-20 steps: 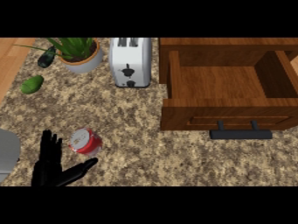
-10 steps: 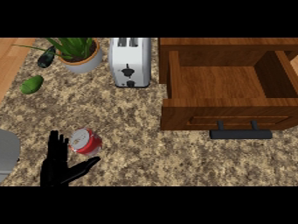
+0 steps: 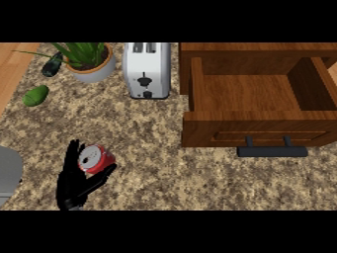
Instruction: Pick up the can, place it into the drawer and close the drawer
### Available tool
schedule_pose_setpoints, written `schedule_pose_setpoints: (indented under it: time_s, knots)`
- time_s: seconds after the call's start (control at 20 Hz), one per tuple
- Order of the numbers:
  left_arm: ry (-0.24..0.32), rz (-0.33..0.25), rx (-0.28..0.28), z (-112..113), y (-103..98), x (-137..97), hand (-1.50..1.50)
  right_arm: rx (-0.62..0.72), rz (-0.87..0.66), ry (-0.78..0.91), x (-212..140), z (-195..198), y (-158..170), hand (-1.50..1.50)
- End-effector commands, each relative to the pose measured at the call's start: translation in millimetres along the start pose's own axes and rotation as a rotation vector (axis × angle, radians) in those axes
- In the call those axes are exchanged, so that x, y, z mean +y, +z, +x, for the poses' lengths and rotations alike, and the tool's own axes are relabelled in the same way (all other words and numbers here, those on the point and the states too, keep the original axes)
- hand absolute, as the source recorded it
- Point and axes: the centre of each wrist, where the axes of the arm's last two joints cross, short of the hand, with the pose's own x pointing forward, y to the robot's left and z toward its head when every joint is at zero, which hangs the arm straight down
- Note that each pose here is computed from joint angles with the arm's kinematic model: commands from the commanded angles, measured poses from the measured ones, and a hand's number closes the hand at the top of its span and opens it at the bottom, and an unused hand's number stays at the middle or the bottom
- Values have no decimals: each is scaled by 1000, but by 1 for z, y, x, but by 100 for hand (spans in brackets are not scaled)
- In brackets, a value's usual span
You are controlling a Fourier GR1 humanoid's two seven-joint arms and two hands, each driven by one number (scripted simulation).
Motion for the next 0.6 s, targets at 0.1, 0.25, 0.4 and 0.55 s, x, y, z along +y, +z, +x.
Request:
schedule_pose_setpoints:
  time_s: [0.1,0.25,0.4,0.55]
  knots:
    - [62,-79,13,1,-17,-10,150,-7,8,-15,1,12,4,-150]
    - [77,-138,2,9,-32,-30,150,9,11,-30,-4,-8,-1,-150]
    - [90,-185,-33,19,-23,-39,150,-4,18,-37,8,1,14,-150]
    - [105,-239,-62,19,-12,-34,150,26,2,-38,-2,1,9,-150]
